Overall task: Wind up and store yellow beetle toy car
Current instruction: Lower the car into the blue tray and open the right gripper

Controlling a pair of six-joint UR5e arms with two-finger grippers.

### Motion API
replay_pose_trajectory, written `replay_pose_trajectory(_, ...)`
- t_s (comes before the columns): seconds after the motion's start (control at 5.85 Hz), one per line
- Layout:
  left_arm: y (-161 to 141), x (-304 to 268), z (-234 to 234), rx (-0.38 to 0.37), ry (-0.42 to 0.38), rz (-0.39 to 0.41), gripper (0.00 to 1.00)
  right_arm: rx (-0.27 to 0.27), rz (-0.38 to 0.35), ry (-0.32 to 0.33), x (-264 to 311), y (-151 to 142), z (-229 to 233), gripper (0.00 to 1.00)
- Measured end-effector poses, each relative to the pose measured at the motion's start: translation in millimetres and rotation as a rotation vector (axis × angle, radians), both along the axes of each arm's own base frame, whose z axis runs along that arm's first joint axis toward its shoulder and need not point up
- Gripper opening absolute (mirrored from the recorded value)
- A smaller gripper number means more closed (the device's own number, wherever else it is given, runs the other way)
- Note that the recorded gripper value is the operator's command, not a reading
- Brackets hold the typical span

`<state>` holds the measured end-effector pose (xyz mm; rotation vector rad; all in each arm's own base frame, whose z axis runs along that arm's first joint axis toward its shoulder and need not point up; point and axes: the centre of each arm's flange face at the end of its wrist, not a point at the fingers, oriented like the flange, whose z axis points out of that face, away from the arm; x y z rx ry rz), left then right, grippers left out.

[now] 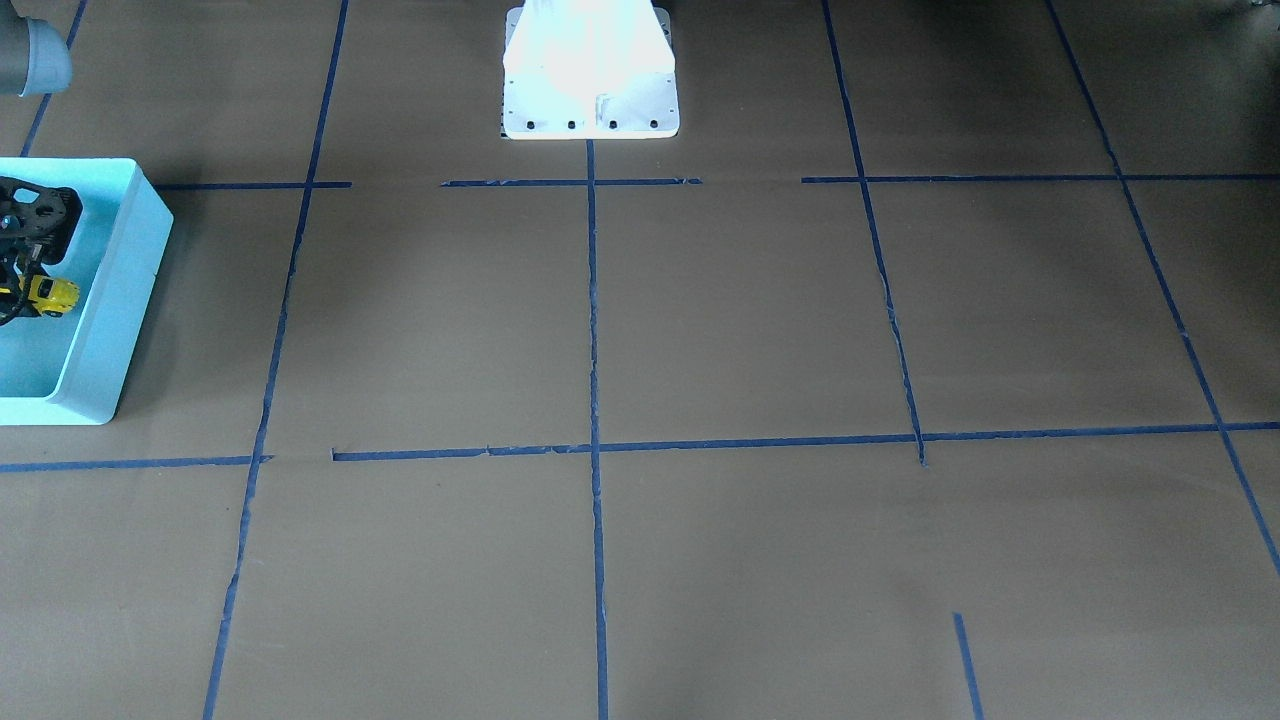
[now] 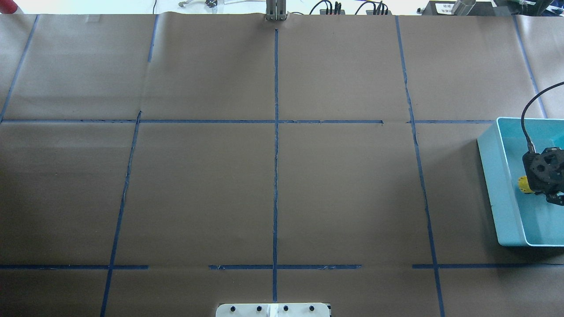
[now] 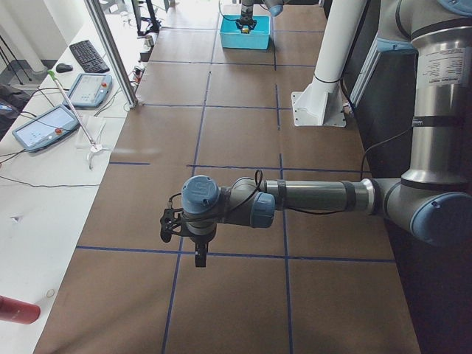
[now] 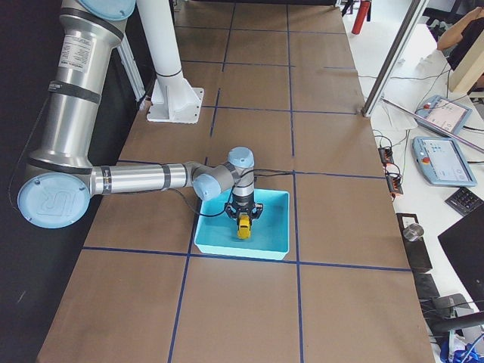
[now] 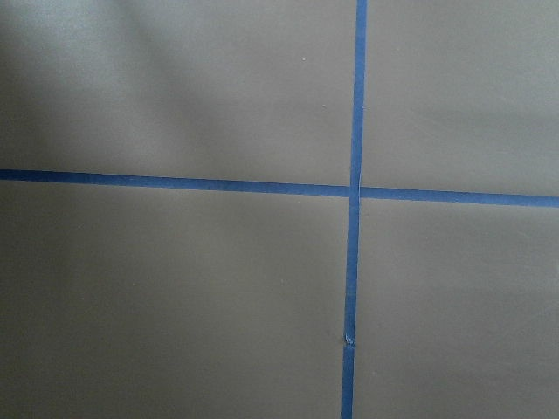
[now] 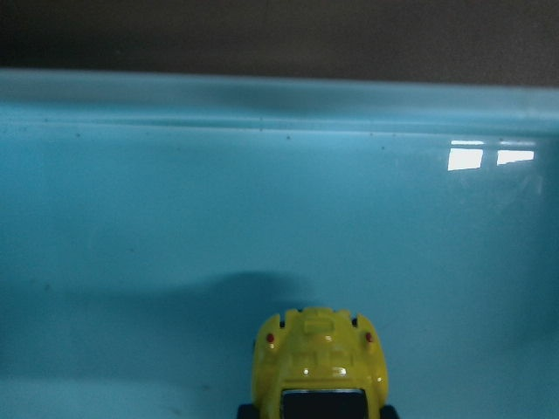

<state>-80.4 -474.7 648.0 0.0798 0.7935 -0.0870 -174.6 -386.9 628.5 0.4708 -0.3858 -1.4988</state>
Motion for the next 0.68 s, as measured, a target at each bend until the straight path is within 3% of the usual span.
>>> replay_pose_trajectory(0.51,-0.5,0.6,-0.4,0.001,0.0,0.001,1.0,-0.01,-0.001,0.008,-0.8,1.0,5.9,0.2)
replay_pose_trajectory(0.68,-0.6,0.7,-0.5,0.001,0.0,0.001,1.0,-0.014,-0.001,0.01,-1.5,1.3,7.7,0.41)
